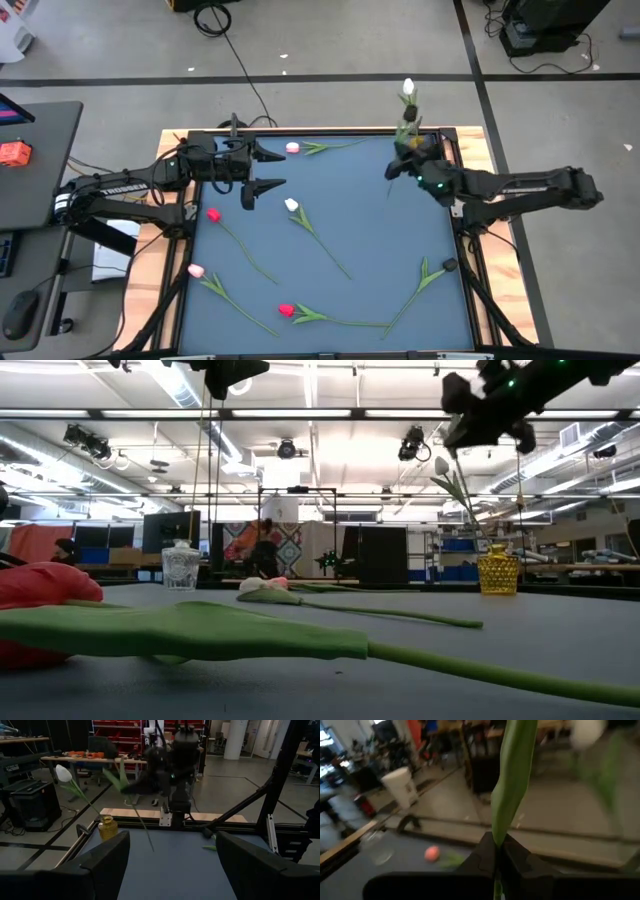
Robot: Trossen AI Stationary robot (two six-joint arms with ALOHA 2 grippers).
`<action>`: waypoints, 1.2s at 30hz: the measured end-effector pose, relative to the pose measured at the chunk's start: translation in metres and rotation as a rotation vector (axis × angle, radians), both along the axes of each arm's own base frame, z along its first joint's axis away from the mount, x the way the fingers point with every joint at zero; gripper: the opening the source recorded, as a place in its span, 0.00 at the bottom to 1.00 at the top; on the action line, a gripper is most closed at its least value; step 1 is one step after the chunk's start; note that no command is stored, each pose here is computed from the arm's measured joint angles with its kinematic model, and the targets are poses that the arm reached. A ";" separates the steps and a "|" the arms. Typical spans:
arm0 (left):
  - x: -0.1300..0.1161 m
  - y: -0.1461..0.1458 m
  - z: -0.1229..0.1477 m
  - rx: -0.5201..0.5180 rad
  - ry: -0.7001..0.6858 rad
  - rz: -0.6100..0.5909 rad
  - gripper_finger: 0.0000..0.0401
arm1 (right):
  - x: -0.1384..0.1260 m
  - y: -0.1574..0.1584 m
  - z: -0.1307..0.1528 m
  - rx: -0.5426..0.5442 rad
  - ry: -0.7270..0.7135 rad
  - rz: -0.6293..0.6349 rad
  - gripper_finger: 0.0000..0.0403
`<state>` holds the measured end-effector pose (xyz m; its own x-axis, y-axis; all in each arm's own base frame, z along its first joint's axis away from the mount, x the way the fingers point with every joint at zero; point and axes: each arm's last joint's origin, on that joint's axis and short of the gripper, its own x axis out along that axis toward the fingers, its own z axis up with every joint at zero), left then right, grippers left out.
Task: Sort flowers into vase by color
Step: Put the top black tulip into the yellow vase
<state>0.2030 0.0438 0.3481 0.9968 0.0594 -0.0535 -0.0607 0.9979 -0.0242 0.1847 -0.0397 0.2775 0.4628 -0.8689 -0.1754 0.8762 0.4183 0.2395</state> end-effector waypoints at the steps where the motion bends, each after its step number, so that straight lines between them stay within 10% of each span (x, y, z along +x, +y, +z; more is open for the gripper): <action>1: 0.000 0.000 0.000 0.000 0.000 -0.001 0.75 | -0.003 -0.001 0.004 -0.029 0.001 -0.029 0.04; 10: 0.000 0.000 0.000 0.000 0.000 0.000 0.75 | -0.029 -0.020 0.022 -0.168 0.121 -0.306 0.04; 36: 0.000 0.000 0.000 0.000 0.000 0.000 0.75 | -0.056 -0.107 0.014 -0.295 0.143 -0.341 0.04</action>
